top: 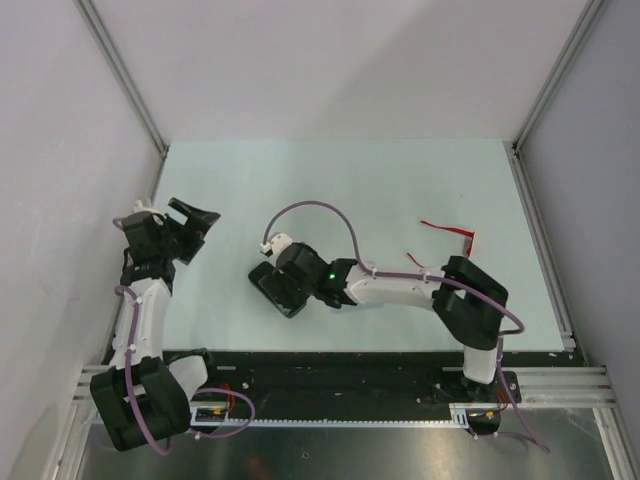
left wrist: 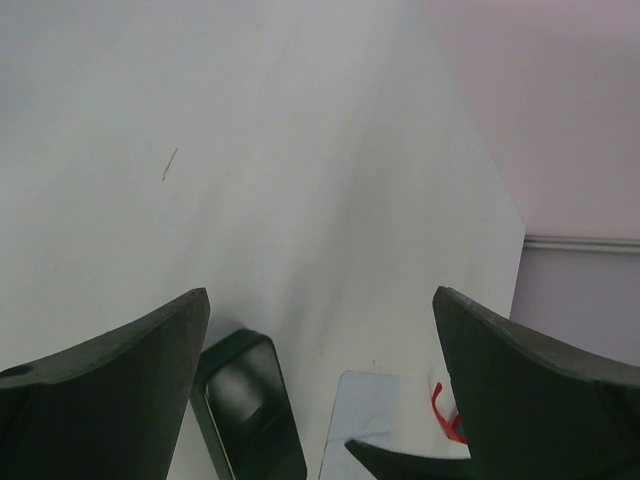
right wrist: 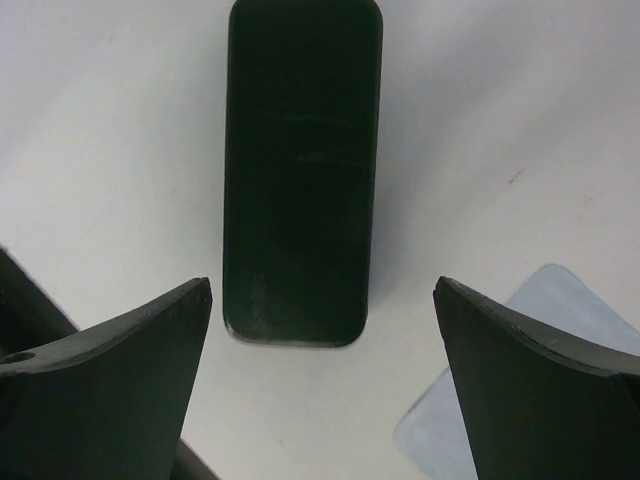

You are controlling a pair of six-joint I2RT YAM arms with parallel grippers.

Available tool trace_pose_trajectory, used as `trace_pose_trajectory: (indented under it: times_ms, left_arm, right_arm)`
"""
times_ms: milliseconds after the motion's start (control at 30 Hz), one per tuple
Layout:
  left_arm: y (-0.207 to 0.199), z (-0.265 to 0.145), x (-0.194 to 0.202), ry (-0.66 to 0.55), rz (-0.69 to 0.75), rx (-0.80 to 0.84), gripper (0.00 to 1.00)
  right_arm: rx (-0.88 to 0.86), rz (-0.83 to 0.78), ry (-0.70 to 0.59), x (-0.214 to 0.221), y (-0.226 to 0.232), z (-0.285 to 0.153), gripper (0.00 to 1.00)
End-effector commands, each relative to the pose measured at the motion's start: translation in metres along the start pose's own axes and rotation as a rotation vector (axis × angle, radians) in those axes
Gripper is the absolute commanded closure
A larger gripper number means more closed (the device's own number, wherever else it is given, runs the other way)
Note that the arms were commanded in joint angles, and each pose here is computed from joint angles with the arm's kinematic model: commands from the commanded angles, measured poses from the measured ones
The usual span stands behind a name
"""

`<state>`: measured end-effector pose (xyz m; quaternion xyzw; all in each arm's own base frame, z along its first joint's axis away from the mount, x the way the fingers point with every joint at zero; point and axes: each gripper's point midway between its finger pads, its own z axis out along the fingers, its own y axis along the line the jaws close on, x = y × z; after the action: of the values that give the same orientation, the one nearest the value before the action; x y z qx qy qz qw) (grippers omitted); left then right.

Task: Organize the sunglasses
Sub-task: Pick up the sunglasses case from the center of the board.

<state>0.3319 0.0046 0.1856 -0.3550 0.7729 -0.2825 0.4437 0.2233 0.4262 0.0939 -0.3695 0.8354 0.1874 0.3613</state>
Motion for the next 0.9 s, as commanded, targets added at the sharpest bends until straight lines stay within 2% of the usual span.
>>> trace_pose_trajectory:
  times_ms: [0, 200, 633, 767, 867]
  left_arm:
    - [0.001, 0.001, 0.012, 0.037, -0.041, 0.02, 0.0]
    - [0.005, 0.002, 0.015, 0.049, -0.03, 0.014, 0.0]
    - [0.011, 0.006, 0.018, 0.062, -0.022, -0.003, 0.0]
    - [0.01, 0.008, 0.019, 0.076, -0.023, 0.002, 0.0]
    - [0.009, 0.01, 0.021, 0.099, -0.022, 0.012, 0.0]
  right_arm:
    - [0.025, 0.034, -0.024, -0.016, 0.003, 0.019, 0.0]
    - [0.022, 0.024, 0.045, 0.0, 0.012, 0.044, 0.0]
    - [0.045, -0.019, 0.132, 0.029, 0.012, 0.066, 0.01]
    - [0.09, -0.02, 0.155, 0.034, 0.004, 0.069, 0.11]
    - [0.101, -0.028, 0.154, 0.031, 0.001, 0.067, 0.29]
